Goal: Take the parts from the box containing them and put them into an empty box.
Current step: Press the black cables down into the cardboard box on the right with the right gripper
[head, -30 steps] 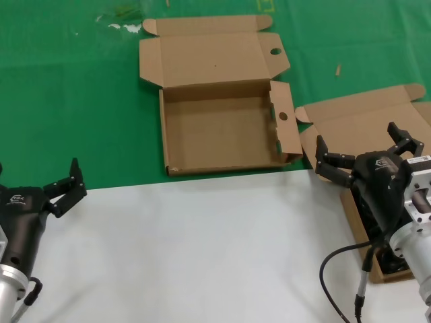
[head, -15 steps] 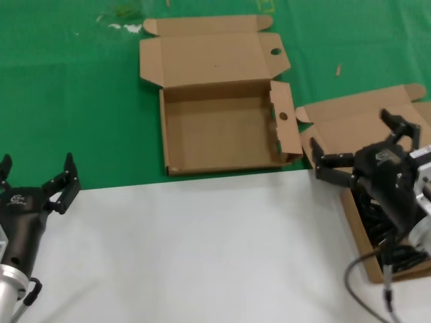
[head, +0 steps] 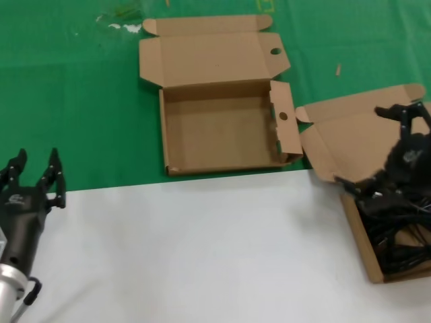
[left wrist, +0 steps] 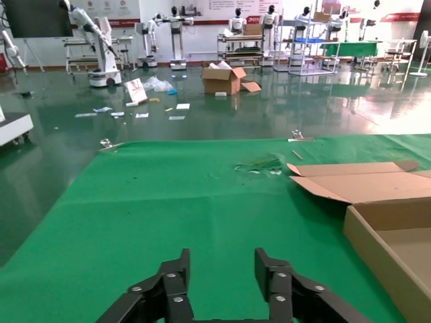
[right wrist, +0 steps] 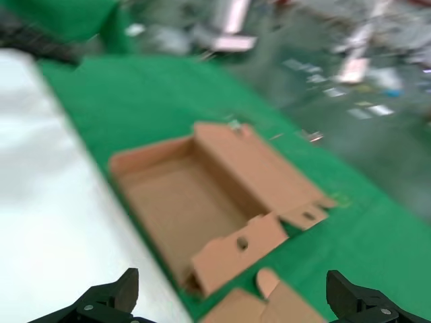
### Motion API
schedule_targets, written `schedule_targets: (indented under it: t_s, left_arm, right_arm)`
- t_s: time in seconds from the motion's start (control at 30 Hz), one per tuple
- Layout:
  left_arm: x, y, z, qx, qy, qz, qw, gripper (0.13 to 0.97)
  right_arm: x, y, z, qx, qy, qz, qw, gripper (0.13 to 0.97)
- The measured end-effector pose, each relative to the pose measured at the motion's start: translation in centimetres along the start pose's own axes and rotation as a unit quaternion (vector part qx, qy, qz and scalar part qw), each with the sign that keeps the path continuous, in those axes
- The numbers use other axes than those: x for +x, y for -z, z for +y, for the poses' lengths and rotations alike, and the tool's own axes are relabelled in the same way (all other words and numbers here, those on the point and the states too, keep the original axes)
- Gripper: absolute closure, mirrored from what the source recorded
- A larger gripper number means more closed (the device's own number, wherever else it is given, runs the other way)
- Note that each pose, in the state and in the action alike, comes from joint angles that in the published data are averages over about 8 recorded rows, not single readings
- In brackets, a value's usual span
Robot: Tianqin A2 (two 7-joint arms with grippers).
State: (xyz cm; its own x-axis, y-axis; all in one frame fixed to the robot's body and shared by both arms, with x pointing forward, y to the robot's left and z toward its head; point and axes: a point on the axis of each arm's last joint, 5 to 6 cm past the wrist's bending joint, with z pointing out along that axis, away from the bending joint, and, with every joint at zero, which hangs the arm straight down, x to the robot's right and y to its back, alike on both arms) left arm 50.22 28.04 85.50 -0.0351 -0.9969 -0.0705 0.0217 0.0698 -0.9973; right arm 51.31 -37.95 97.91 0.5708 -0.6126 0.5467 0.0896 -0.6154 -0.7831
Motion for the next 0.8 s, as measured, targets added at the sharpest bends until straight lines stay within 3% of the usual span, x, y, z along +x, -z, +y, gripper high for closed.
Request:
schedule_targets:
  t_s: [0.33, 0.6, 0.8]
  left_arm:
    - [0.00, 0.0, 0.00, 0.000, 0.000, 0.000, 1.0000, 0.825]
    - [0.00, 0.0, 0.00, 0.000, 0.000, 0.000, 1.0000, 0.912]
    - [0.00, 0.0, 0.00, 0.000, 0.000, 0.000, 1.0000, 0.941]
  right_arm:
    - [4.8, 2.1, -0.3, -0.093, 0.091, -0.124, 0.984, 0.130]
    - [8.6, 2.3, 1.0, -0.169, 0.137, -0.183, 0.959, 0.130]
    - [10.2, 1.9, 1.7, -0.199, 0.145, -0.208, 0.947, 0.130]
